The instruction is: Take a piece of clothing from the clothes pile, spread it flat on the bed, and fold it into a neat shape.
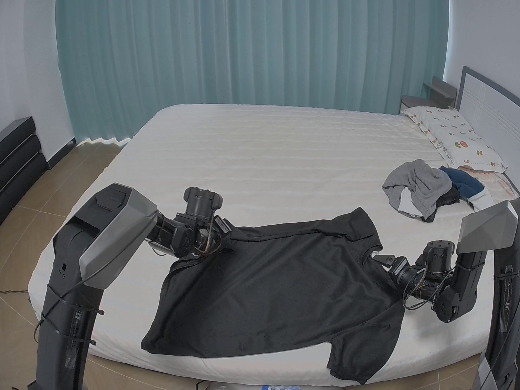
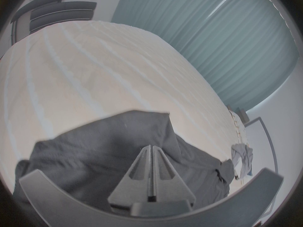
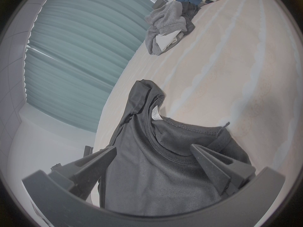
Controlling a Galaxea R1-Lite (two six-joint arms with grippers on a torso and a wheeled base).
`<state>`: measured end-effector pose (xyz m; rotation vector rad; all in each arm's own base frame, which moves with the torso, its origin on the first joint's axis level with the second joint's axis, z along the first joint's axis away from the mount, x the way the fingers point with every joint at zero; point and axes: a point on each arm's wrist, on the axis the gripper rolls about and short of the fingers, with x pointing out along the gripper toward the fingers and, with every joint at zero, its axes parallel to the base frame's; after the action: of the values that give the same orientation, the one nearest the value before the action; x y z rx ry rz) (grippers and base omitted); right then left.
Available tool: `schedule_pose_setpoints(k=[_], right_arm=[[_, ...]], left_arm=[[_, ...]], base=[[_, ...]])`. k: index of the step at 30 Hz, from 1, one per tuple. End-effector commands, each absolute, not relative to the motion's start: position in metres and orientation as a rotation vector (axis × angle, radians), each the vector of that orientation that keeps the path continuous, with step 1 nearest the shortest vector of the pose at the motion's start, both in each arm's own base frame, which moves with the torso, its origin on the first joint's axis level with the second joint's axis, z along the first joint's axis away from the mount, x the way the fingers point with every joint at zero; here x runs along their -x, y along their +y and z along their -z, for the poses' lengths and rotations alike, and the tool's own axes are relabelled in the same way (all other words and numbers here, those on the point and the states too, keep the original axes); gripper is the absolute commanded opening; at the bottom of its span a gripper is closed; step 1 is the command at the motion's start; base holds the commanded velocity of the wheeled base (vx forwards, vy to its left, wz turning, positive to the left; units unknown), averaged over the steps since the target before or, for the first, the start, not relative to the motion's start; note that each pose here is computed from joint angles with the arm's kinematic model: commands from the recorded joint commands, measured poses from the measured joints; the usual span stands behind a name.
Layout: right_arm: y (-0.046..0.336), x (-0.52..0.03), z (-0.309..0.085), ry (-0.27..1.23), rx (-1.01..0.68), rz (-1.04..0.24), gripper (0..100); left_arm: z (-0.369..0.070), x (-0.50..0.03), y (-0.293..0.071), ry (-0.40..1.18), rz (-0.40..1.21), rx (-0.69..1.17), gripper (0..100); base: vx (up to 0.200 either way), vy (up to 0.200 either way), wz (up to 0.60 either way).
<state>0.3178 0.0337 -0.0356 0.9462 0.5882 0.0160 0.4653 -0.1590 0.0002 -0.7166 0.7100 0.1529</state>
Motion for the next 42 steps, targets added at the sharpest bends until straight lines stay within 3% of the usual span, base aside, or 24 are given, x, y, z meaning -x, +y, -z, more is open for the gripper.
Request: schedule_pose_setpoints(k=[1,5,6,16,29,35,42], right_arm=[[0.034,-0.318,0.037,0.59,-0.946,-0.016,100],[0.034,-0.318,0.038,0.592,-0.943,-0.014,100],[0.034,-0.318,0.038,0.593,-0.944,-0.015,100],[0.034,-0.318,0.038,0.591,-0.943,-0.014,100],[0.037,-0.317,0.039,0.599,-0.938,-0.016,100],[0.038,-0.317,0.041,0.603,-0.929,-0.017,100],[0.039,-0.318,0.042,0.599,-0.926,-0.02,100]], left_arm=[[-0.007,-0.468,-0.144,0.702,-0.174,0.752,0],[-0.002,-0.461,-0.151,0.74,-0.156,0.751,0],[-0.002,-0.458,-0.157,0.751,-0.141,0.753,100],[0.008,-0.453,-0.197,0.773,-0.071,0.745,100],[0.014,-0.454,-0.192,0.804,-0.112,0.753,100],[-0.012,-0.436,-0.19,0.807,-0.111,0.792,100],[-0.011,-0.432,-0.196,0.807,-0.089,0.787,100]], base=[[0.0,0.0,0.0],[0.0,0.0,0.0],[0.0,0.0,0.0],[0.0,0.0,0.0],[0.0,0.0,0.0],[0.0,0.0,0.0],[0.0,0.0,0.0]])
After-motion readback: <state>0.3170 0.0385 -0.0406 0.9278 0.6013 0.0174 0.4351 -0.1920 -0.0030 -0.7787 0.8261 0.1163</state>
